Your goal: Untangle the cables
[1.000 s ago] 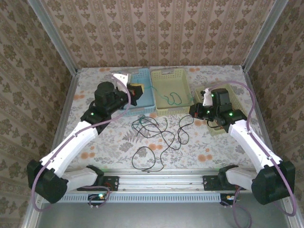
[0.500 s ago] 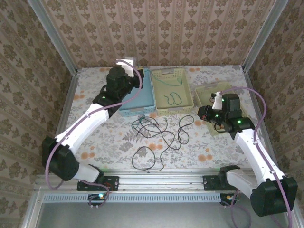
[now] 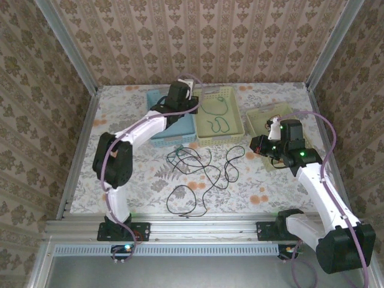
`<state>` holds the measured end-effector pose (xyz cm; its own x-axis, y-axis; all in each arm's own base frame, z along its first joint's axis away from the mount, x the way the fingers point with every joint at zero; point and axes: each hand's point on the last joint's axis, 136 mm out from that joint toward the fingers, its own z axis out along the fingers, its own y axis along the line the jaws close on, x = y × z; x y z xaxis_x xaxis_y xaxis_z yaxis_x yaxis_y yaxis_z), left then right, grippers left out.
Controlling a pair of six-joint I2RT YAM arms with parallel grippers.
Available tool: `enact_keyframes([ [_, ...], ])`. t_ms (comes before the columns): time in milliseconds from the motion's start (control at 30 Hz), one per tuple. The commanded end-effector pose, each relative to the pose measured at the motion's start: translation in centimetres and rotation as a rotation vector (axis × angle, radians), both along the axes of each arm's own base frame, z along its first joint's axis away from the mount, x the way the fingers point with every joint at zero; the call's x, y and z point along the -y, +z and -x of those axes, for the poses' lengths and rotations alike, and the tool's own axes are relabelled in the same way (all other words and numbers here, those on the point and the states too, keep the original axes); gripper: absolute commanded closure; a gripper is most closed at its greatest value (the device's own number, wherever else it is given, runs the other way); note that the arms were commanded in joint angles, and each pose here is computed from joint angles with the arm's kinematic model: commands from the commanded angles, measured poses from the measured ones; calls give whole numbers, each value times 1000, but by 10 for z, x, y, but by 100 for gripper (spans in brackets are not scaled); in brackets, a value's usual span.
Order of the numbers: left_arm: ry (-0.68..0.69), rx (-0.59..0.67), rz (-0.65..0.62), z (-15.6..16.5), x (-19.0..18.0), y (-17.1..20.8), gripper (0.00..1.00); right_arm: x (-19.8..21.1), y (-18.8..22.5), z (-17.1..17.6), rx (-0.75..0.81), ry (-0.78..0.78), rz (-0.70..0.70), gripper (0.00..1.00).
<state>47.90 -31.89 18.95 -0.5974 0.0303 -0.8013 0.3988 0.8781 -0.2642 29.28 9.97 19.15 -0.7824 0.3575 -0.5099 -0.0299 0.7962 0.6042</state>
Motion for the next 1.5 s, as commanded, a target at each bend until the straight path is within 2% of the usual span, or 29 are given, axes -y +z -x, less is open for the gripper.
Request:
enact_keyframes([
  [0, -41, -99, 58, 5, 17, -7, 100, 1, -2, 1, -21, 11, 18, 96],
  [200, -91, -197, 14, 3, 37, -34, 100, 1, -3, -1, -27, 17, 20, 96],
  [533, -164, -336, -72, 18, 61, -79, 100, 1, -3, 3, -23, 19, 21, 95],
  [733, -141, -332, -97, 14, 59, -82, 100, 0, -3, 5, -19, 24, 17, 95],
  [800, -142, -308, -100, 10, 60, -72, 86, 0, -2, 5, -17, 26, 14, 95],
  [900, -139, -258, -107, 4, 61, -48, 48, -1, 1, 6, -10, 30, 6, 95],
  [967, -132, -222, -106, 0, 61, -29, 38, -2, 2, 6, -8, 34, 4, 95],
  [1133, -115, -84, -71, -4, 60, 38, 30, -6, 6, 8, 7, 52, -3, 94],
  [1267, -57, -10, -33, 7, 39, 82, 27, -27, 13, 13, 37, 152, 47, 90],
  [1333, -28, 9, -30, 24, 20, 88, 27, -47, 16, 17, 57, 232, 80, 87],
  [1467, 43, -43, -90, 71, -33, 59, 26, -87, 12, 23, 74, 372, 99, 80],
])
